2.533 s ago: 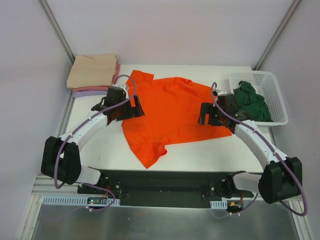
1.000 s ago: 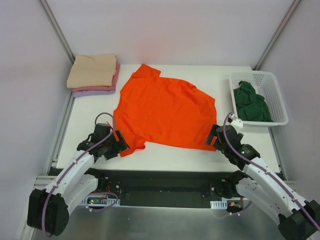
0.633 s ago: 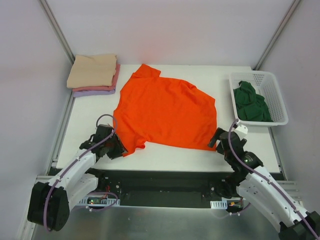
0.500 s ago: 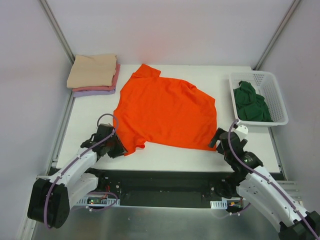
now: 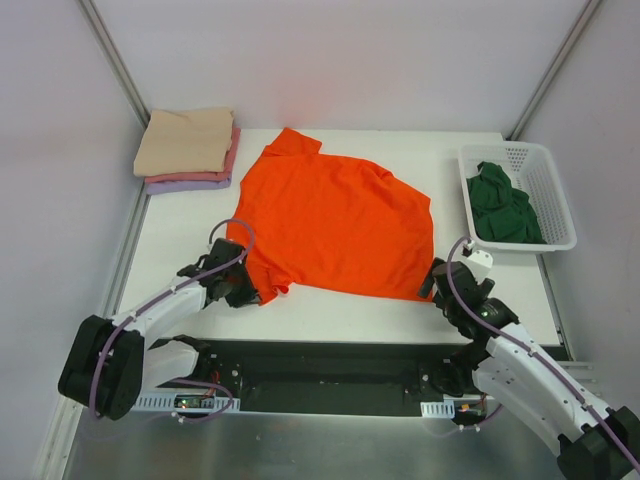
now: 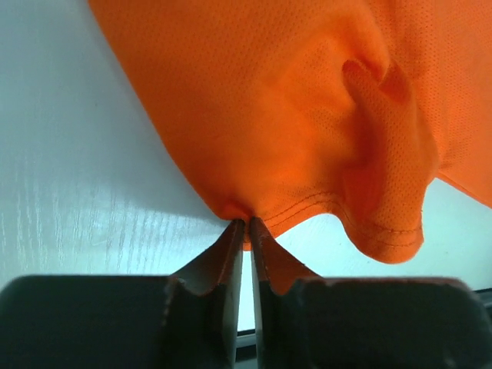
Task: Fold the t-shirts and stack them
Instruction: Flatten out the tshirt
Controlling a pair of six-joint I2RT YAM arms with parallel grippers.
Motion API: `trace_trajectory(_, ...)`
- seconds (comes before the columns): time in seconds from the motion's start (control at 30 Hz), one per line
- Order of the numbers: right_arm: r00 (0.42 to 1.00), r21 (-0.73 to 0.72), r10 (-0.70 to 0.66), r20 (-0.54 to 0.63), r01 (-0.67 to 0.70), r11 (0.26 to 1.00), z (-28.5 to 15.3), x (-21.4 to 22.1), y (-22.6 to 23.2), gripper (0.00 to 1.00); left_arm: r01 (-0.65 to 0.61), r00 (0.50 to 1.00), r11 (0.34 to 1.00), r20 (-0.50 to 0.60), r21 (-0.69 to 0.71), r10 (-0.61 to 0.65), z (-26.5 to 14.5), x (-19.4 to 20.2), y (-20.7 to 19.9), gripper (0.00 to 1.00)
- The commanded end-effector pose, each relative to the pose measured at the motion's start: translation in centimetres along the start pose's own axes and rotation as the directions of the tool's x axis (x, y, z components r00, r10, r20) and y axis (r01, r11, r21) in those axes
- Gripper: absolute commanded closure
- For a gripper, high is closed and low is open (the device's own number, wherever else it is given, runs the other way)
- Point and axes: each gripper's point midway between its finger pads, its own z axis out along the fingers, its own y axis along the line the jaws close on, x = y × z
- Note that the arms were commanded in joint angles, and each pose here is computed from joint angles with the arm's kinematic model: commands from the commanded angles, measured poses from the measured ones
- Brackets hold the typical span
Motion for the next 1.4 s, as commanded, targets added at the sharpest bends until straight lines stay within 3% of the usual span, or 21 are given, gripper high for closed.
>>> trace_trajectory(0.0,1.000,0.043,-0.008,0.022,0.007,0.999,-0.2,-0.5,-1.0,0.04,-0.042,0.999,0.981,-0.023,-0.189,0.038,0.9,0.9,3.6,1.00)
trace_trajectory(0.23,0.999,0.045,-0.017,0.033,0.016,0.999,-0.3,-0.5,-1.3,0.04,-0.074,0.996,0.989,0.031,-0.131,0.079,-0.1,-0.4,1.2,1.00)
trace_trajectory(0.53,0.994,-0.057,-0.021,-0.105,0.015,0.998,-0.4,1.6,1.2,0.04,-0.119,0.936,0.991,0.340,0.066,0.090,-5.9,-5.2,-2.8,1.00)
trace_trajectory(0.8,0.984,0.045,0.006,-0.177,0.002,0.999,1.1,1.8,1.5,0.01,-0.055,0.927,0.989,0.374,0.134,0.001,-6.9,-5.4,-3.4,1.00)
trace_trajectory(1.13,0.980,-0.004,0.045,-0.196,-0.047,0.999,2.7,1.5,3.7,0.20,0.006,0.909,0.990,0.411,0.142,-0.065,-6.8,-5.5,-2.3,1.00)
trace_trajectory(1.37,0.968,0.020,0.038,-0.249,-0.034,0.999,3.7,2.7,3.6,0.34,-0.038,0.908,0.991,0.418,0.128,-0.019,-6.9,-5.5,-2.3,1.00)
